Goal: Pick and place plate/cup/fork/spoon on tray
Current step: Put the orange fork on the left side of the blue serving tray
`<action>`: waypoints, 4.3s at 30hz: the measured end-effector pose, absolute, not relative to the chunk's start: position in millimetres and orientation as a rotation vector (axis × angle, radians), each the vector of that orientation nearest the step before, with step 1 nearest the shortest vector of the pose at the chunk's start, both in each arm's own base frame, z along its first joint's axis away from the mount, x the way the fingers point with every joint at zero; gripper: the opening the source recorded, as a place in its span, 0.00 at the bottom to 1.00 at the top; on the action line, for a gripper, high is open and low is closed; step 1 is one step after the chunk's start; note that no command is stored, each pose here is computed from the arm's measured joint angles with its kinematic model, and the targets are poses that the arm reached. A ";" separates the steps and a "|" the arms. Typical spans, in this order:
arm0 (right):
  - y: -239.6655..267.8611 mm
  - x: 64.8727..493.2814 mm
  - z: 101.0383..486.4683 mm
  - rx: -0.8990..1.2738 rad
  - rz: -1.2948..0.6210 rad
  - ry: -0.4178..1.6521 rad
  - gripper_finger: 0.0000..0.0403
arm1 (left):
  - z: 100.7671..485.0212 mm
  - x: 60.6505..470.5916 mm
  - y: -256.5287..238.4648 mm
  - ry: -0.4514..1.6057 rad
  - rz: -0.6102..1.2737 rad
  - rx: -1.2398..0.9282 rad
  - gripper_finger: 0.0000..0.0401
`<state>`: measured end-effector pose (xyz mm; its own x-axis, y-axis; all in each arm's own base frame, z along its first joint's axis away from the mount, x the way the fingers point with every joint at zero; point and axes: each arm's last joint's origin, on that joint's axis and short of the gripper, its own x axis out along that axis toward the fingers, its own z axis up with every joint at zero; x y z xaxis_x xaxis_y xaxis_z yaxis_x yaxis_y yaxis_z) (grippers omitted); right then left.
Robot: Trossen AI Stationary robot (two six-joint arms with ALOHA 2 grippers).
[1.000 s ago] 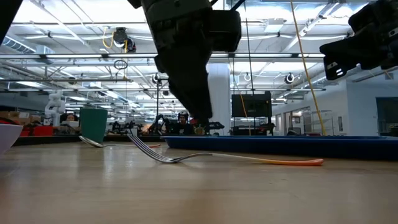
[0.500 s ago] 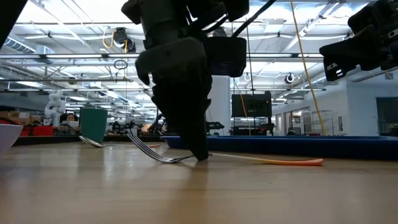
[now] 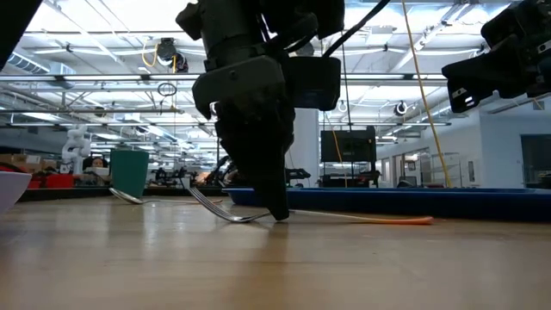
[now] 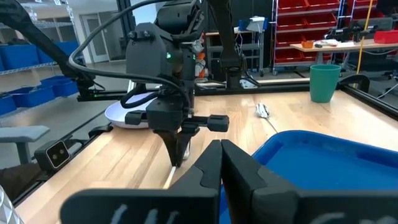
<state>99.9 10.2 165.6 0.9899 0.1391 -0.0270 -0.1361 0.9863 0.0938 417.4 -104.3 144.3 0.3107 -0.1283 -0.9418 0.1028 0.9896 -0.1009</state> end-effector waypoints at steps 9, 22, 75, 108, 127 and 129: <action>10.2 99.9 165.6 0.092 0.139 0.033 0.00 | 154.9 415.9 -103.3 1.229 -0.194 0.030 0.02; 10.3 100.8 164.5 0.092 0.138 0.048 0.00 | 207.9 429.2 -73.9 1.068 -0.323 0.495 0.02; 10.3 100.9 164.3 0.092 0.138 0.049 0.00 | 178.7 416.8 139.7 0.939 0.617 -0.399 0.02; 10.3 100.9 164.4 0.091 0.138 0.049 0.00 | 166.0 414.9 135.4 0.878 0.673 -0.533 0.02; 10.3 100.9 164.3 0.091 0.138 0.049 0.00 | 165.8 417.1 126.8 0.869 0.694 -0.564 0.11; 10.3 100.9 164.3 0.092 0.138 0.049 0.00 | 165.5 416.5 127.3 0.873 0.698 -0.565 0.13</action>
<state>100.9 10.3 164.3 0.9893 0.1394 -0.0426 -0.1349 0.9863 0.0946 416.5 127.3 165.5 0.4529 0.3133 -0.8347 -0.7454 0.6467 -0.1617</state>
